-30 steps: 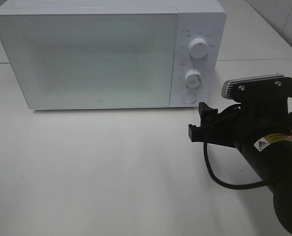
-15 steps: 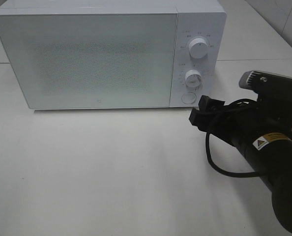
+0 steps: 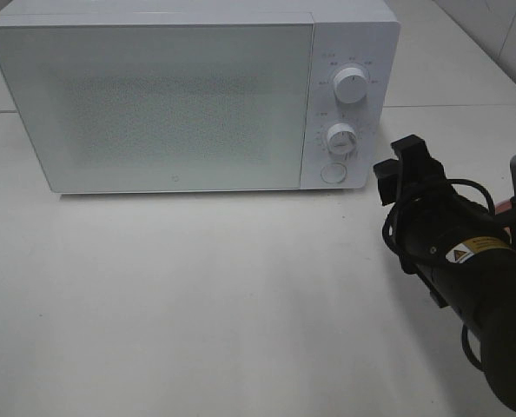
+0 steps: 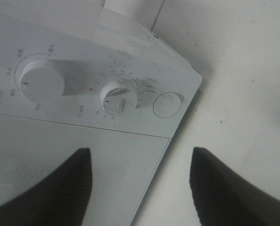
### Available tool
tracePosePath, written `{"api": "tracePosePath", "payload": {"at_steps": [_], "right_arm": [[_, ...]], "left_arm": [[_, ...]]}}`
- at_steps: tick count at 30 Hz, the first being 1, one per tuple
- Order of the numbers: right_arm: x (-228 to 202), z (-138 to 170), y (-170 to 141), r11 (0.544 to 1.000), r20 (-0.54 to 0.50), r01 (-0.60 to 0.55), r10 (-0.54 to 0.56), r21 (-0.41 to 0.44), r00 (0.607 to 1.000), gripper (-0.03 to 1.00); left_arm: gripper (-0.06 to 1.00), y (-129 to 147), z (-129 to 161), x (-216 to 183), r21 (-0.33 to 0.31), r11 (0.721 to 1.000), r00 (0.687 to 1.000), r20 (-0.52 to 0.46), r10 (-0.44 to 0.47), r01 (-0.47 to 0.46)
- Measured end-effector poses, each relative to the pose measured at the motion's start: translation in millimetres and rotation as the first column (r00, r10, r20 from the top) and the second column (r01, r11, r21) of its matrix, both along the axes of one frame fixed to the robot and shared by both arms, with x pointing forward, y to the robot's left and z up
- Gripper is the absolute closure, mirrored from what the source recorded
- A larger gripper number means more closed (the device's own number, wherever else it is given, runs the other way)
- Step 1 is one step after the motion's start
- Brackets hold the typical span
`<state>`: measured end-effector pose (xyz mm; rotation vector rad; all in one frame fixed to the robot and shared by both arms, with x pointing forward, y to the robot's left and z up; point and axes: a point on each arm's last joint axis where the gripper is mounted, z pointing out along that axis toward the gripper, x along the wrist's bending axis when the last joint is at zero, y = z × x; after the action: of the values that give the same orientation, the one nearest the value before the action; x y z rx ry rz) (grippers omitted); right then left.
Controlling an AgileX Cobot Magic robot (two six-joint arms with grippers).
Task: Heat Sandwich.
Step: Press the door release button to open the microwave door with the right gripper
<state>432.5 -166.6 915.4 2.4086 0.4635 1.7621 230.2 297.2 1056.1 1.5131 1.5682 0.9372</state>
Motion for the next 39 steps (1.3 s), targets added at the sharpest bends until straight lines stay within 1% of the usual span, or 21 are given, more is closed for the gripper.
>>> {"api": "tracePosePath", "payload": {"at_steps": [1, 2, 4, 5, 6, 7, 9, 10, 11, 13, 15, 27, 36, 39], "right_arm": [[0, -1, 0, 0.999, -0.014, 0.013, -0.012, 0.044, 1.000, 0.40], [0, -1, 0, 0.999, -0.014, 0.013, -0.012, 0.044, 1.000, 0.40], [-1, -2, 1, 0.993, -0.041, 0.034, -0.030, 0.112, 0.999, 0.45], [-2, -4, 1, 0.984, -0.067, 0.054, -0.044, 0.167, 0.997, 0.53], [-2, -4, 1, 0.982, -0.074, 0.060, -0.047, 0.181, 0.996, 0.57], [-2, -4, 1, 0.982, -0.074, 0.060, -0.047, 0.181, 0.996, 0.57], [-2, -6, 1, 0.977, -0.092, 0.069, -0.051, 0.203, 0.994, 0.70], [-3, -7, 2, 0.975, -0.106, 0.072, -0.050, 0.209, 0.993, 0.84], [-3, -7, 2, 0.975, -0.106, 0.072, -0.050, 0.209, 0.993, 0.84], [-3, -8, 2, 0.976, -0.118, 0.068, -0.044, 0.206, 0.992, 0.92], [-3, -8, 3, 0.977, -0.117, 0.057, -0.033, 0.204, 0.993, 0.96], [-3, -8, 3, 0.978, -0.124, 0.051, -0.026, 0.201, 0.992, 0.96], [20, -2, 4, 0.978, -0.100, 0.017, 0.004, 0.207, 0.995, 0.96], [31, -8, 8, 0.978, -0.111, 0.023, 0.000, 0.207, 0.994, 0.96]], "left_arm": [[-0.01, 0, 0, 0, 0.000, 1.000, 1.000, 0.000, 0.000, 0.000], [-0.01, 0, 0, 0, 0.000, 1.000, 1.000, 0.000, 0.000, 0.000], [-0.01, 0, 0, 0, 0.000, 1.000, 1.000, 0.000, 0.000, 0.000], [-0.01, 0, 0, 0, 0.000, 1.000, 1.000, 0.000, 0.000, 0.000], [-0.01, 0, 0, 0, 0.000, 1.000, 1.000, 0.000, 0.000, 0.000], [-0.01, 0, 0, 0, 0.000, 1.000, 1.000, 0.000, 0.000, 0.000], [-0.01, 0, 0, 0, 0.000, 1.000, 1.000, 0.000, 0.000, 0.000], [-0.01, 0, 0, 0, 0.000, 1.000, 1.000, 0.000, 0.000, 0.000], [-0.01, 0, 0, 0, 0.000, 1.000, 1.000, 0.000, 0.000, 0.000], [-0.01, 0, 0, 0, 0.000, 1.000, 1.000, 0.000, 0.000, 0.000], [-0.01, 0, 0, 0, 0.000, 1.000, 1.000, 0.000, 0.000, 0.000], [-0.01, 0, 0, 0, 0.000, 1.000, 1.000, 0.000, 0.000, 0.000], [-0.01, 0, 0, 0, 0.000, 1.000, 1.000, 0.000, 0.000, 0.000], [-0.01, 0, 0, 0, 0.000, 1.000, 1.000, 0.000, 0.000, 0.000]]}}
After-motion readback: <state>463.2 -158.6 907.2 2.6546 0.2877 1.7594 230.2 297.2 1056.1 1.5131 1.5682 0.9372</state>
